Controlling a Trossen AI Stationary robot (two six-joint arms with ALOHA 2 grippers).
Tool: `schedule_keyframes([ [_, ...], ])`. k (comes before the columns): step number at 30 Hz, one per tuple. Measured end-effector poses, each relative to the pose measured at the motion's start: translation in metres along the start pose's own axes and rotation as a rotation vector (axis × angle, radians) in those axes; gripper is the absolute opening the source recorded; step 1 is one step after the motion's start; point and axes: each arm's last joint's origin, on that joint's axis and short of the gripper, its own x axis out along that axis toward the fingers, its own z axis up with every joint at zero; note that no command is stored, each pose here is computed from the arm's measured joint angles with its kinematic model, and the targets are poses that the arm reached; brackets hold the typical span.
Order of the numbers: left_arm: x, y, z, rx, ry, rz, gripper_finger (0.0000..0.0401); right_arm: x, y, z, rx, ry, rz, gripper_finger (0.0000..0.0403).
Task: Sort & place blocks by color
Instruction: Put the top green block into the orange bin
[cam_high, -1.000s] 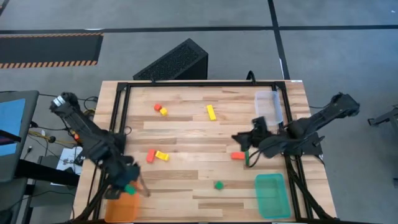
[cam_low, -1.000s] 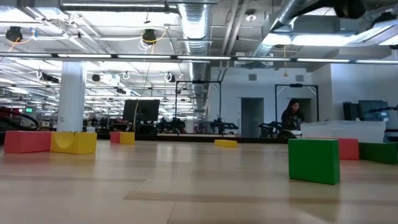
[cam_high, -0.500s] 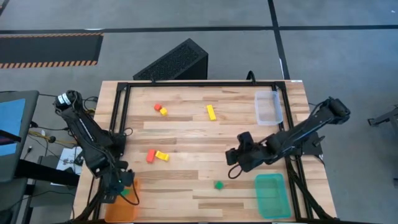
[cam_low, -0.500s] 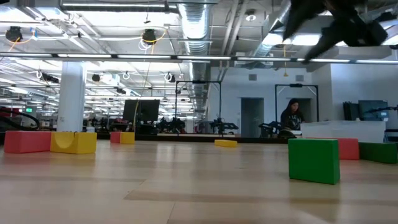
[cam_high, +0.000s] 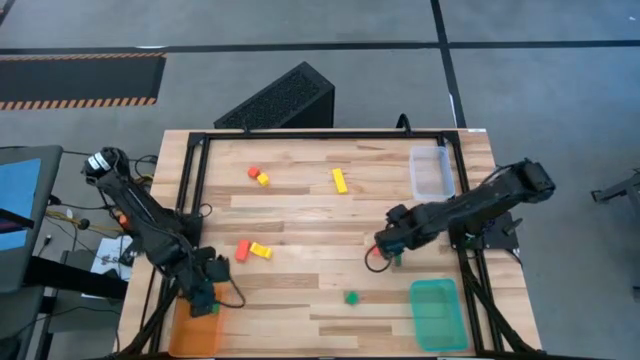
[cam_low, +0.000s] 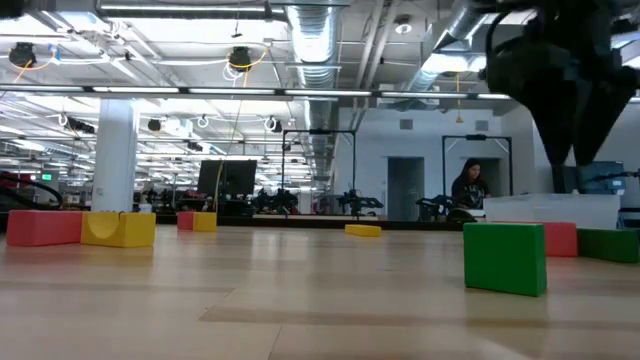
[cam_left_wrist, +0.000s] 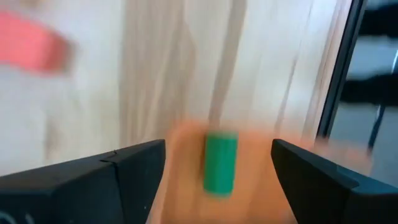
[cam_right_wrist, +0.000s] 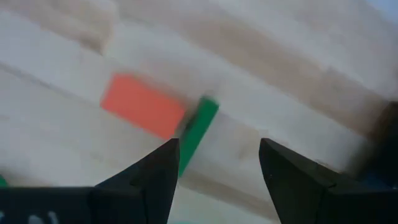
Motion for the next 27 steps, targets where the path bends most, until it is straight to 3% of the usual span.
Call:
schedule_keyframes([
  [8,-0.021,-0.004,0.03,-0.086,-0.257,0.044,0.0276,0.024,0.018,-0.005,-0.148,0.131,-0.026,0.0244],
  [14,-0.027,-0.001,0.043,-0.137,-0.394,0.094,0.0277,0.043,0.031,-0.005,-0.171,0.154,-0.046,0.0244],
  [21,-0.032,0.004,0.054,-0.154,-0.421,0.108,0.0277,0.059,0.034,-0.008,-0.104,0.168,-0.046,0.0244],
  [27,-0.032,0.009,0.059,-0.136,-0.427,0.131,0.0277,0.083,0.026,-0.012,-0.007,0.174,0.059,0.0244],
])
